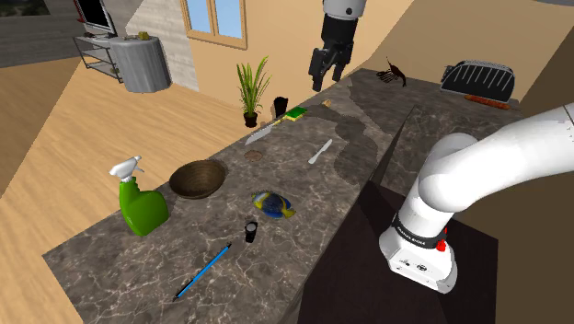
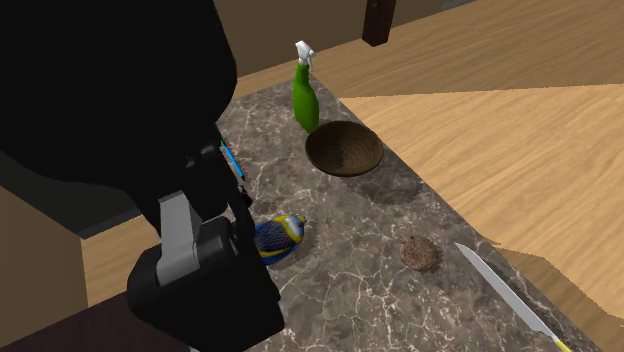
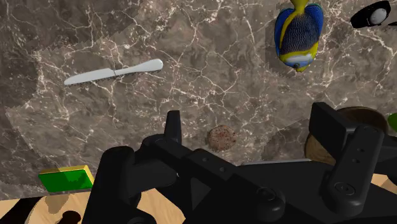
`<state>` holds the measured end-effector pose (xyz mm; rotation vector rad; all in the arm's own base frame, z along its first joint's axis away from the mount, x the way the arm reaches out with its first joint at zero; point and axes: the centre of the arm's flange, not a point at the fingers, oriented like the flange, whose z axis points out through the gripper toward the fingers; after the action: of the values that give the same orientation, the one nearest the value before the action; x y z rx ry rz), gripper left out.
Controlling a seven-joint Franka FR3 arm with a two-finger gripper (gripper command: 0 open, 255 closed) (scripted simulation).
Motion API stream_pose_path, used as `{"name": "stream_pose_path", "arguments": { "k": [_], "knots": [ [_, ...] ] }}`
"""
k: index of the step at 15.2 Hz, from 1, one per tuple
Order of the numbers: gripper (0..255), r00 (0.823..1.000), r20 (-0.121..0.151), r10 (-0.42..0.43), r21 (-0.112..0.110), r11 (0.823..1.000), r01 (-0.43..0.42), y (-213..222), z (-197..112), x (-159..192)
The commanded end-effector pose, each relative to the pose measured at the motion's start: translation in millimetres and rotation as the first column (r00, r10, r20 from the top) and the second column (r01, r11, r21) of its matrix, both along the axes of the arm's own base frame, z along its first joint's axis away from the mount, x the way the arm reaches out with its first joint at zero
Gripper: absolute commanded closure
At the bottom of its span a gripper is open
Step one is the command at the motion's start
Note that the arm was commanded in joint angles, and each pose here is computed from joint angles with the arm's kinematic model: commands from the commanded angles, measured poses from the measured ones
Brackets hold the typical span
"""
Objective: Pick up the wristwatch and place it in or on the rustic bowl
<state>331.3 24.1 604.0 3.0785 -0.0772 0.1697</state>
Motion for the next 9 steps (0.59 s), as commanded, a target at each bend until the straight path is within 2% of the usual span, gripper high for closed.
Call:
{"name": "stream_pose_path", "arguments": {
  "k": [1,9],
  "knots": [
    [0,1.0,0.0,0.0,0.0,1.0,0.0,0.0,0.0,0.0],
    [0,0.997,-0.028,0.072,0.011,0.997,-0.072,66.3,-77.9,19.7]
  ]
}}
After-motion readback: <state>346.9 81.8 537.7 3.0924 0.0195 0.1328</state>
